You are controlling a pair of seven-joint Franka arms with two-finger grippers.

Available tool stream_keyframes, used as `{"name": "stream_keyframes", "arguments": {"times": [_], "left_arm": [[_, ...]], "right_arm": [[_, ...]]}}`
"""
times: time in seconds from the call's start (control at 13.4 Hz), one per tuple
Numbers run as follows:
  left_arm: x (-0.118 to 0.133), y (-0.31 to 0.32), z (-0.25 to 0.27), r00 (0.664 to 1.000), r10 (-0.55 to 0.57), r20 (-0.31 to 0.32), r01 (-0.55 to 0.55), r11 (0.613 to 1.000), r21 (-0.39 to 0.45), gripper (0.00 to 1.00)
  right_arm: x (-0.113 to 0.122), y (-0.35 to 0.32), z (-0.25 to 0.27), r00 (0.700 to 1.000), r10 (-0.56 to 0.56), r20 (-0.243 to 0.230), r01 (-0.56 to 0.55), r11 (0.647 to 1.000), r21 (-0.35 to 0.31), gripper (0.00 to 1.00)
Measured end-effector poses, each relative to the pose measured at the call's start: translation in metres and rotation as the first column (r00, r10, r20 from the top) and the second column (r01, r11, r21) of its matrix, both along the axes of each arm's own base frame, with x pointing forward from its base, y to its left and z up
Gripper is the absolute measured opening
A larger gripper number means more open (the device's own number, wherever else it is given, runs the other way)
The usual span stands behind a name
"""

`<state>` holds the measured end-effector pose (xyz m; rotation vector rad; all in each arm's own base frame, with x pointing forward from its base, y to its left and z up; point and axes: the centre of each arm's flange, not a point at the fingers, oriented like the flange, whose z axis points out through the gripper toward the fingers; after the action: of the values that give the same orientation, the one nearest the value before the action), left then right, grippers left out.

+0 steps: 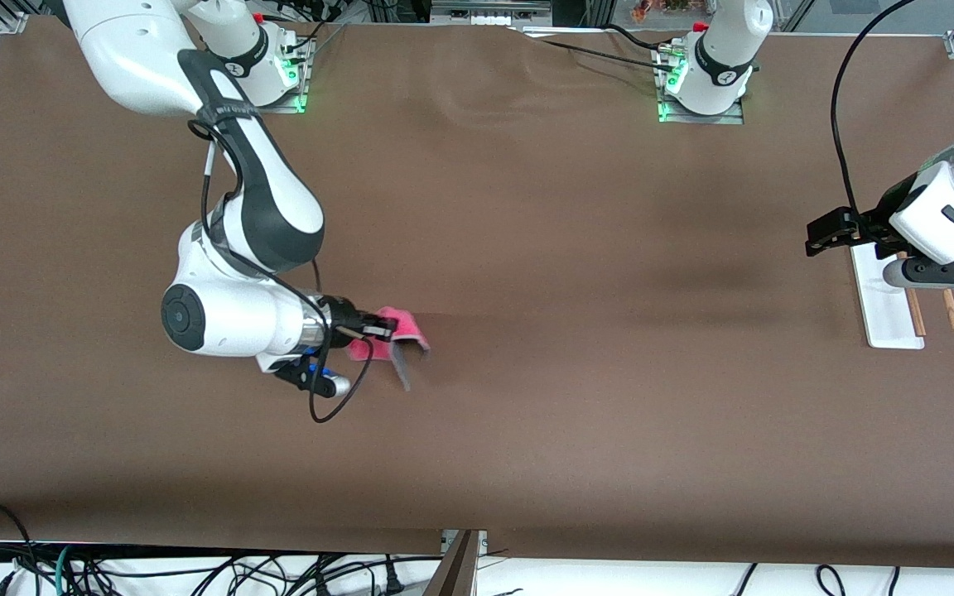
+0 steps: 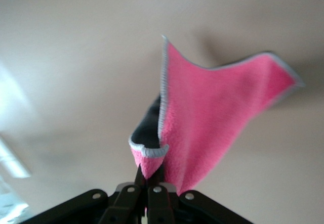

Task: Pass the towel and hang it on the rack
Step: 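Lift the towel with the right gripper while the left gripper moves out, then carry the towel toward the left gripper and grasp its hanging end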

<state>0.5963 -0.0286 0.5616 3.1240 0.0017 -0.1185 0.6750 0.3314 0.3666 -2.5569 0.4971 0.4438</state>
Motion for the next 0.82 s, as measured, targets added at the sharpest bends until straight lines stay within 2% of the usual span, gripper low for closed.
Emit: {"name": "stream_keyframes", "arguments": {"times": [0.15, 0.3, 0.52, 0.82], "left_arm": [[-0.001, -0.003, 0.000, 1.000, -0.007, -0.005, 0.007, 1.000, -0.001, 1.00], [-0.003, -0.029, 0.000, 0.999, -0.046, -0.007, 0.045, 0.999, -0.029, 1.00], [-0.012, -0.092, 0.001, 0.991, -0.134, -0.011, 0.132, 0.985, -0.109, 1.00], [-0.015, -0.148, -0.018, 0.976, -0.214, -0.031, 0.201, 0.950, -0.241, 1.00]], "right_arm": [[-0.008, 0.027, 0.025, 0.992, -0.091, -0.084, 0.097, 0.993, 0.066, 0.02], [-0.017, 0.050, 0.045, 0.972, -0.159, -0.171, 0.179, 0.978, 0.108, 0.02], [-0.027, 0.080, 0.067, 0.918, -0.264, -0.295, 0.323, 0.930, 0.174, 0.02], [-0.032, 0.104, 0.089, 0.833, -0.353, -0.425, 0.478, 0.847, 0.232, 0.02]]}}
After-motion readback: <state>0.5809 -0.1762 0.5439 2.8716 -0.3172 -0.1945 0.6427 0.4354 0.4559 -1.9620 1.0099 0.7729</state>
